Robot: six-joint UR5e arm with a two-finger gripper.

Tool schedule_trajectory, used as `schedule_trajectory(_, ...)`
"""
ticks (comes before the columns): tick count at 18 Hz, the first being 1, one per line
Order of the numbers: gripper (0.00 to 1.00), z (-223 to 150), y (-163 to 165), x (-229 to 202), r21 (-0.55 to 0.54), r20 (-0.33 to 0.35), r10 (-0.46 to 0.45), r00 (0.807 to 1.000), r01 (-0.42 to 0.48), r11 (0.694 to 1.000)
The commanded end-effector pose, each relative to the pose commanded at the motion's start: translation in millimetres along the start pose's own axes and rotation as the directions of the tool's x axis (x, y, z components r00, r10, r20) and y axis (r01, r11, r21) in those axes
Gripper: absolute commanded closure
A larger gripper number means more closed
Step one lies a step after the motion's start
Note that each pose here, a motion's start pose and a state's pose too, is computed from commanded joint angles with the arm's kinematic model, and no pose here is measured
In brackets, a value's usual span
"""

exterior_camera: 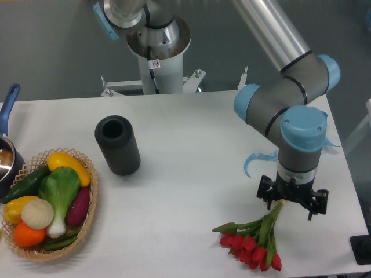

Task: Place the flowers on the table
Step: 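Raise the open gripper up away from the tulips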

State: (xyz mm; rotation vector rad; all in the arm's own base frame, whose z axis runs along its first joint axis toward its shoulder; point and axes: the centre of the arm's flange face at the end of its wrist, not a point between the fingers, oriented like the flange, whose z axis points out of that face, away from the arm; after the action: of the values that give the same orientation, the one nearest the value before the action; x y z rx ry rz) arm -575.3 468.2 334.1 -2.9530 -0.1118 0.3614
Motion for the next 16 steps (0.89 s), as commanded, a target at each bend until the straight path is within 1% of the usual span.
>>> schedule_trajectory(2, 0.00, -6.6, 8.9, -4.5, -0.014, -0.014, 0.005, 1.000, -0.005, 1.000)
schedule_trajectory(5, 0.00, -16.4, 20.3, -4.6, -0.034, -0.048, 0.074, 0.996, -0.075, 0.997)
schedule_trajectory(7, 0.00, -15.6, 29.1, -6.9, -0.049, -0.077, 0.098, 0.992, -0.102, 0.994)
schedule_trajectory(8, 0.00, -9.0, 35.4, -5.0, -0.059, -0.103, 0.107, 0.989, -0.114, 0.992)
schedule_trajectory(9, 0.00, -3.3, 42.1, 0.6, -0.063, -0.122, 0.181, 0.976, -0.189, 0.980)
schedule_trajectory(10, 0.00, -1.8, 44.0, 0.7, -0.067, -0.126, 0.202, 0.971, -0.211, 0.975)
schedule_trajectory(13, 0.00, 5.9, 48.5, 5.7, -0.090, -0.137, 0.212, 0.968, -0.225, 0.970)
schedule_trajectory(16, 0.00, 8.0, 49.8, 5.1, -0.104, -0.135, 0.210, 0.968, -0.225, 0.969)
